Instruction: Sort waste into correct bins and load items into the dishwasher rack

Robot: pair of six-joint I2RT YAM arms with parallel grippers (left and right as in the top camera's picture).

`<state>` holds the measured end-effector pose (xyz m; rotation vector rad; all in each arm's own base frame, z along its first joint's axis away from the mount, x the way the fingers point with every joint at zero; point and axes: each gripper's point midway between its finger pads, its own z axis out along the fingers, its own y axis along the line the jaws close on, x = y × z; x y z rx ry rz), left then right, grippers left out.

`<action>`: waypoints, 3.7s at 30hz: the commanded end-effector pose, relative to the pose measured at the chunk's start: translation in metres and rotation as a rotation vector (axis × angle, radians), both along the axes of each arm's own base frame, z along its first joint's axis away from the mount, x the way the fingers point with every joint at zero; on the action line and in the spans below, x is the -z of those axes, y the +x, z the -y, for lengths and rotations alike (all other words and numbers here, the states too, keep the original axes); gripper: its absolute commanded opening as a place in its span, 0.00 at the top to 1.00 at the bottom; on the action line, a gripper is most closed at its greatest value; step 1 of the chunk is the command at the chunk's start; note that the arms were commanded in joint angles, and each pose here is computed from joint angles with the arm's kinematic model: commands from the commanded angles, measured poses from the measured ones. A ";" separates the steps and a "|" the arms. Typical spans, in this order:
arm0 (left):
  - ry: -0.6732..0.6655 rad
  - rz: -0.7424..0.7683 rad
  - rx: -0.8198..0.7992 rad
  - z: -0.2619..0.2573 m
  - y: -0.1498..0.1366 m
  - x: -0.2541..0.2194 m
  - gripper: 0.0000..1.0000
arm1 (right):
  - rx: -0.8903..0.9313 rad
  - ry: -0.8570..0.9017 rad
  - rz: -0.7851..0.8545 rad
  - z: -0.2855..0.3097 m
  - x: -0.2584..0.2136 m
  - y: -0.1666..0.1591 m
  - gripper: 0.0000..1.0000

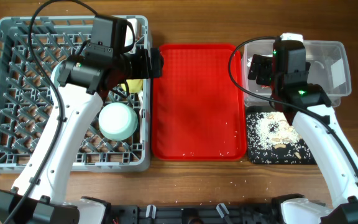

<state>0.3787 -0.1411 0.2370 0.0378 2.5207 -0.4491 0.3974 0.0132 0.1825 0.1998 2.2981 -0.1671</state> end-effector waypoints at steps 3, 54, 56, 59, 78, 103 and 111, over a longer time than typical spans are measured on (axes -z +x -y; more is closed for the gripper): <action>-0.020 0.004 0.009 0.004 -0.001 -0.005 0.00 | -0.008 0.028 0.115 -0.001 -0.043 -0.010 0.00; -0.020 0.004 0.009 0.004 -0.001 -0.005 0.00 | -0.195 0.183 0.750 0.004 0.007 -0.151 0.00; -0.020 0.004 0.009 0.004 -0.001 -0.005 0.00 | -0.195 0.183 0.750 0.004 0.007 -0.151 0.00; -0.020 0.005 0.010 0.004 -0.001 -0.005 0.00 | -0.194 0.184 0.750 0.004 0.007 -0.151 0.00; -0.123 1.091 -0.351 -0.137 -0.170 -0.083 0.00 | -0.195 0.183 0.750 0.004 0.007 -0.151 0.00; 0.271 0.913 -0.183 -0.132 -0.133 0.080 0.00 | -0.195 0.183 0.750 0.004 0.007 -0.151 0.00; 0.256 0.912 -0.186 -0.132 -0.133 0.080 0.00 | -0.194 0.184 0.750 0.004 0.007 -0.151 0.00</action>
